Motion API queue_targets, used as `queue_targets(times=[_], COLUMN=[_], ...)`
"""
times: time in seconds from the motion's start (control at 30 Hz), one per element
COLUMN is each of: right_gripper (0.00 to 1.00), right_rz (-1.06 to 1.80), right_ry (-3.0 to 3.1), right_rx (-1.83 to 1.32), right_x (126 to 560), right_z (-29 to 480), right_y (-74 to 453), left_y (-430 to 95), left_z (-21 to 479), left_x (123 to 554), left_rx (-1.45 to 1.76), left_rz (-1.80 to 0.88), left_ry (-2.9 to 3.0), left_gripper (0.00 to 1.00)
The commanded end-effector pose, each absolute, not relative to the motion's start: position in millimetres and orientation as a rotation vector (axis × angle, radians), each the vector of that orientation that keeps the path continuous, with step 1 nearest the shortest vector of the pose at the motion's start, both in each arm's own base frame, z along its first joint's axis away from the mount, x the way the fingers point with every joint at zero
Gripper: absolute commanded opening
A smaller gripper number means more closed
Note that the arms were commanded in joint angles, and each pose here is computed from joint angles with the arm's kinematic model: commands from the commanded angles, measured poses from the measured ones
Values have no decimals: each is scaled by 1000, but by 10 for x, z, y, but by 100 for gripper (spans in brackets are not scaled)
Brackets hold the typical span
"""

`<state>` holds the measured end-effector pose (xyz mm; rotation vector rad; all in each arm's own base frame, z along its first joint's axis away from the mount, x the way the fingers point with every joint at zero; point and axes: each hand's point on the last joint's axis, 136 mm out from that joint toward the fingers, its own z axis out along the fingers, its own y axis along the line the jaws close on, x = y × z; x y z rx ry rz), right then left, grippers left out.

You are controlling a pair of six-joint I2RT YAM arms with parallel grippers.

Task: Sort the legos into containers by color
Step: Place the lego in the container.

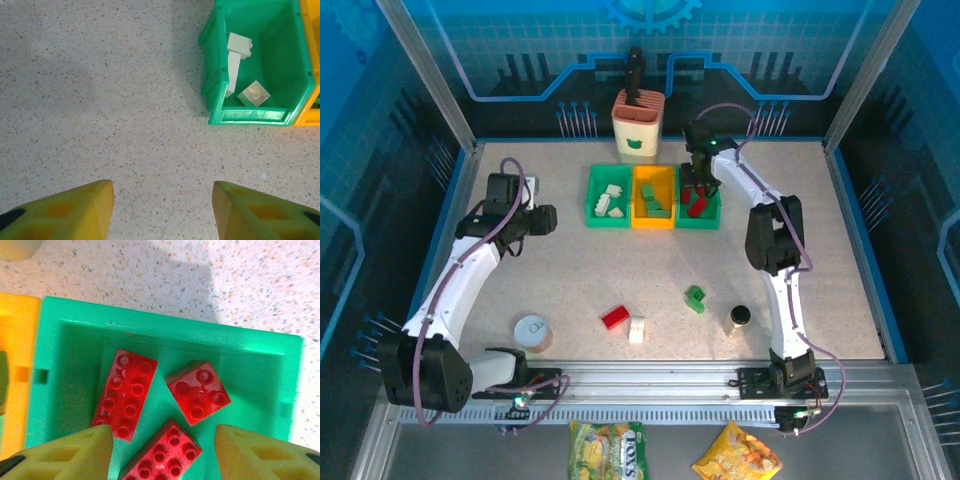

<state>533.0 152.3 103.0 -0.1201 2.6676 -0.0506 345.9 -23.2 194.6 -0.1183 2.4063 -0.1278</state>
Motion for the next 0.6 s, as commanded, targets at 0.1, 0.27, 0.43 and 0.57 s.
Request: queue_targets(times=[0.1,0.27,0.43,0.57], right_gripper=[56,56,56,55], right_rz=[0,74,142,181], right_ry=[2567,2556,2556,2559], right_rx=[-111,-114,-115,-110], right_x=[5121,4880,4626,4457], right_z=[1659,1791,1834,1821], right_y=[1596,1660,1701,1710], left_y=[-308,-415,-622,-801], left_z=[1865,1902,1928,1877], left_x=[3405,3368,3282,3178], left_rx=[-118,-109,-91,-68], left_rz=[-187,-242,-347,-378], left_ry=[2458,2493,2539,2604], left_gripper=[56,56,56,56])
